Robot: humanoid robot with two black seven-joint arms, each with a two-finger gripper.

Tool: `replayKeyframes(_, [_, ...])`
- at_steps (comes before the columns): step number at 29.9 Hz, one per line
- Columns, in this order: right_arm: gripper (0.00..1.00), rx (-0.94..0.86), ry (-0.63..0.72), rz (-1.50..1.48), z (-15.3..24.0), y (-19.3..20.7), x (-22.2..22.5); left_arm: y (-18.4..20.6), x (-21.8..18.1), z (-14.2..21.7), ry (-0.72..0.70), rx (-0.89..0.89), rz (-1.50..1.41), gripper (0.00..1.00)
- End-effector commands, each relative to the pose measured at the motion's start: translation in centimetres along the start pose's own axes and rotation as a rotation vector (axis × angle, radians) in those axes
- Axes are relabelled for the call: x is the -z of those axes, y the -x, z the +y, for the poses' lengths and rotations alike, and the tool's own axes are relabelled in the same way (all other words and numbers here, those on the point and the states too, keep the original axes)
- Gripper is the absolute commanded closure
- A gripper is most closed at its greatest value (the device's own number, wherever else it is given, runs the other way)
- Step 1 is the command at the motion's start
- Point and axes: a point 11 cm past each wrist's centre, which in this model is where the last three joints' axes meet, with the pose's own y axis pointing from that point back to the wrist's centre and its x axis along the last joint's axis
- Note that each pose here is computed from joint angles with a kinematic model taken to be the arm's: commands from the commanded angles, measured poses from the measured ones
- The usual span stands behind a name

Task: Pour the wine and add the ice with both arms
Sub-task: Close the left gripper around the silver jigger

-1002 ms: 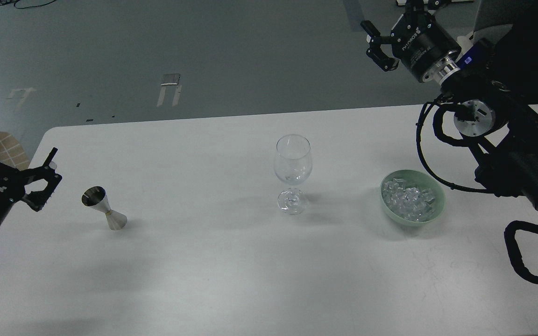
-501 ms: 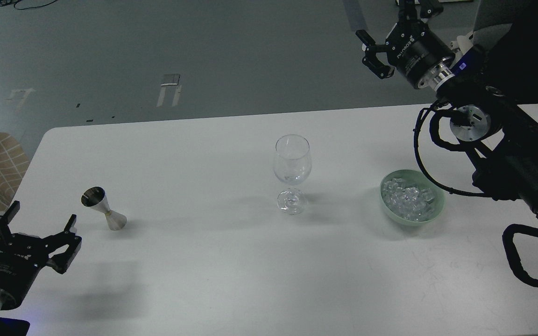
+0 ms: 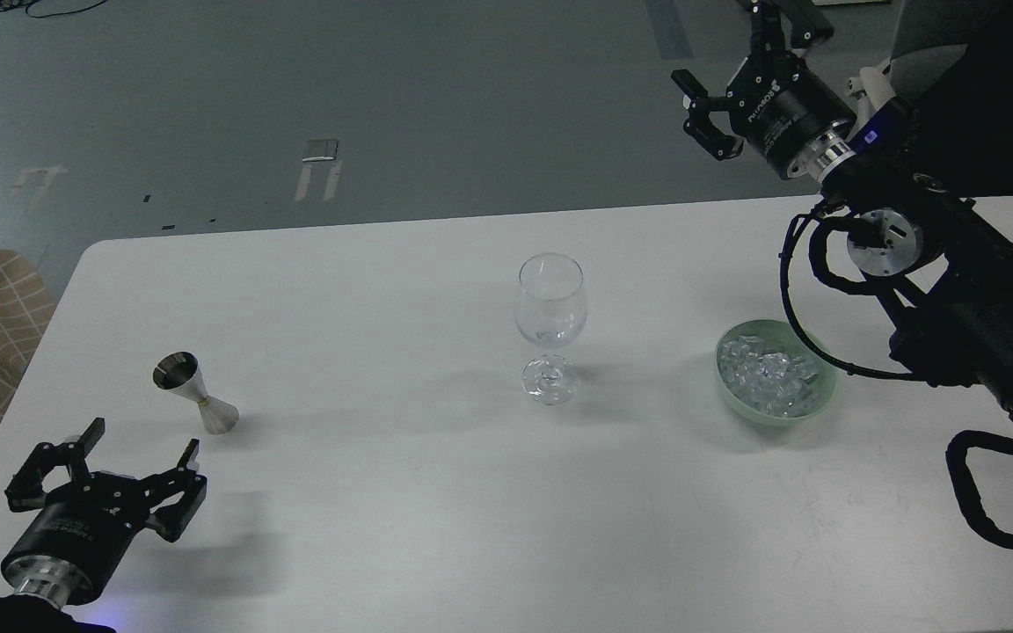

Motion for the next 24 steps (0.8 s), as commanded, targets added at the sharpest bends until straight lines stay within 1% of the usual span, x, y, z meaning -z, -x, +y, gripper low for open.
replayKeyframes(1, [0.00,-0.004,0.000,0.002,0.1,-0.2,0.1,-0.1,-0.2,-0.9,0.004,-0.004,0.000,0.02])
replayKeyframes(15, [0.00,-0.012,0.005,0.003,0.4,-0.5,-0.1,-1.3,-0.6,-4.1,0.004,-0.037,0.015,0.02])
replayKeyframes(19, [0.00,-0.015,0.008,0.001,0.6,-0.6,-0.3,-0.9,0.9,-5.0,-0.046,-0.025,0.008,0.02])
replayKeyframes(24, [0.00,-0.021,0.014,-0.001,0.8,-0.8,-0.6,-1.1,1.4,-5.3,-0.057,-0.028,0.013,0.02])
